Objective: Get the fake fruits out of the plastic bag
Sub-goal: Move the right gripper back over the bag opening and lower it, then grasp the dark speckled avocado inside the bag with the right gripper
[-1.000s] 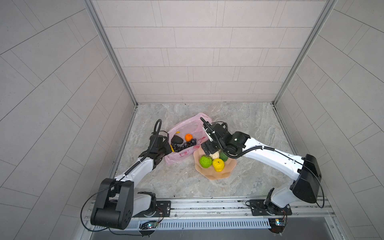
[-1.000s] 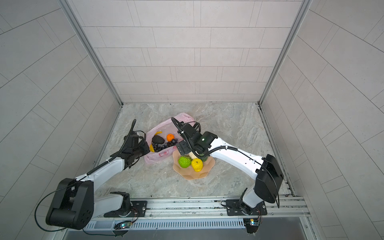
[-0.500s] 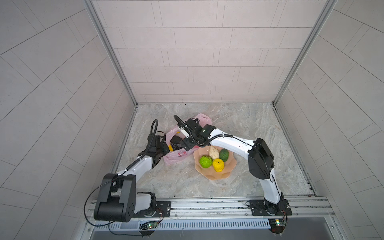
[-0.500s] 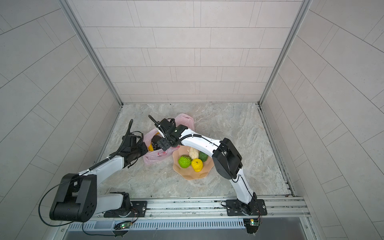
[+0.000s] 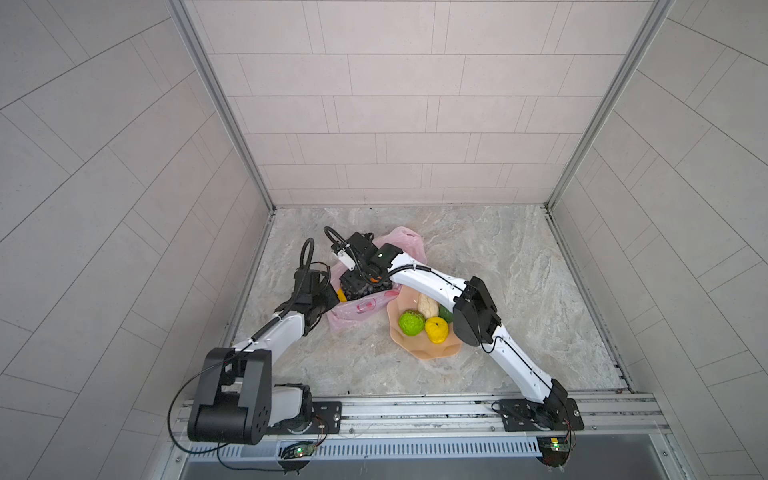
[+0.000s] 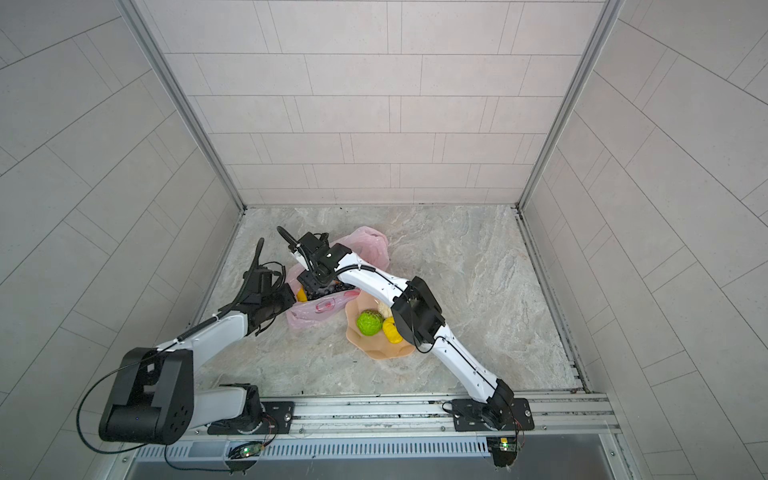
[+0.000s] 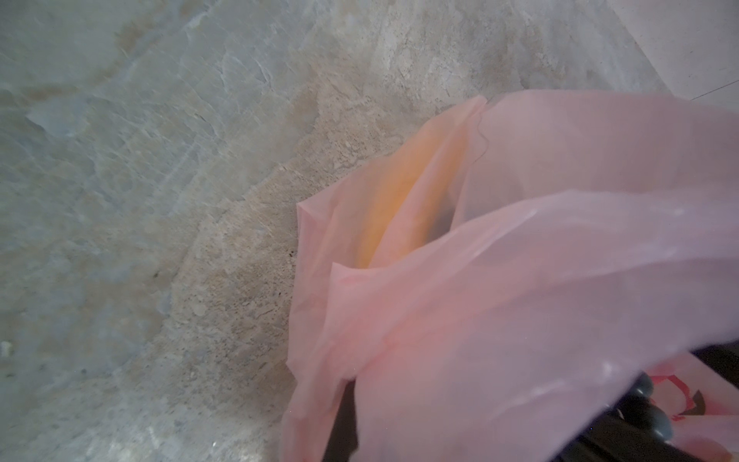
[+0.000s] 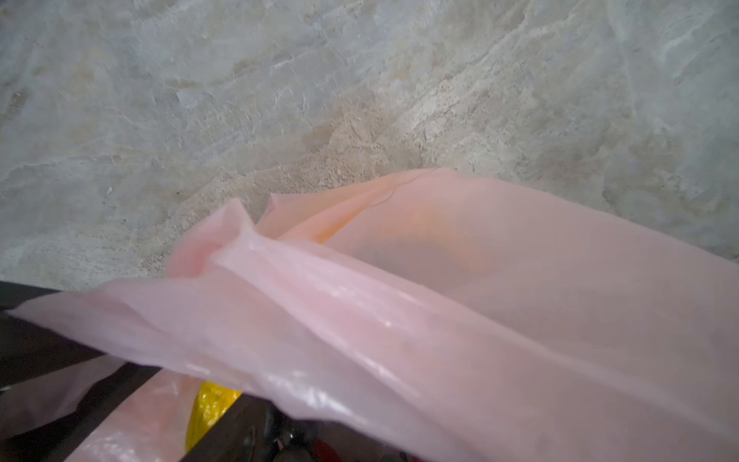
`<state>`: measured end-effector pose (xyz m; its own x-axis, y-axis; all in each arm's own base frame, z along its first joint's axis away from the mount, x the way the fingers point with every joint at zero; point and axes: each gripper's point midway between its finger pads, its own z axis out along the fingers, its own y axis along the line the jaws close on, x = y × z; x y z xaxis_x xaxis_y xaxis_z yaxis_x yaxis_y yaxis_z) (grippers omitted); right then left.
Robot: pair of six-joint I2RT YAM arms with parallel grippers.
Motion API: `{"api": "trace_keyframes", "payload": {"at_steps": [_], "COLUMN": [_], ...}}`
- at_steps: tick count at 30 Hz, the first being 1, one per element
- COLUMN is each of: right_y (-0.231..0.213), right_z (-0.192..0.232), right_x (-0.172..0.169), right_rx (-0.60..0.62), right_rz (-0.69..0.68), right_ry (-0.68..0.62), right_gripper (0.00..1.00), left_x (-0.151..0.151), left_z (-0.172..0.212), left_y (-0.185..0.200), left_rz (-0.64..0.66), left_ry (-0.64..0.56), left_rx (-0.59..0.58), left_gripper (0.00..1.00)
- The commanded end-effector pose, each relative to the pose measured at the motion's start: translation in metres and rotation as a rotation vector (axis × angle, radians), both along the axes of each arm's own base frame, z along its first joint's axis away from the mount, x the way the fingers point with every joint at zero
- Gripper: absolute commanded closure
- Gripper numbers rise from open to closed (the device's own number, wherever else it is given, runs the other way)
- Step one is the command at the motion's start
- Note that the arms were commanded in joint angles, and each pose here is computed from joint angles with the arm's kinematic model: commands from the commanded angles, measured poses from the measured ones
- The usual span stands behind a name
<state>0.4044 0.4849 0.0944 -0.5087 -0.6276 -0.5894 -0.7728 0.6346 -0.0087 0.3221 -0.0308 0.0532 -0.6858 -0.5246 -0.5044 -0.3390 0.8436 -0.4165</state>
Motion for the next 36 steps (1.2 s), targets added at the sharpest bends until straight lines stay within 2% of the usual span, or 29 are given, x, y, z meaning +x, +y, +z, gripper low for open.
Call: {"api": "trace_keyframes", "payload": {"at_steps": [1,20,25,36], "right_y": [-0.002,0.011,0.003,-0.033], "right_z": [-0.009,-0.056,-0.053,-0.036], "right_x": [0.003,0.033,0.036,0.056], "right_rx": [-0.026,-0.031,-0.047,-0.063], "right_rz": [0.005,-0.041,-0.068,-0.213], "right_ry": [-0.001,-0.052,-0.05,-0.033], "right_gripper": [0.28,0.38,0.45,0.48], "left_x": [0.0,0.0,-0.001,-0.001], "left_z": [0.004,0.005,0.007,0.006], "left_y": [0.003,0.001,0.003,0.003], "left_rz": [0.013,0.004,0.009,0.01], "left_ry": [-0.014,-0.018,-0.021,-0.02], "left_rx": [0.001,-0.003,0.006,0.008], "left_gripper": [0.97,0.97,0.97,0.97]}}
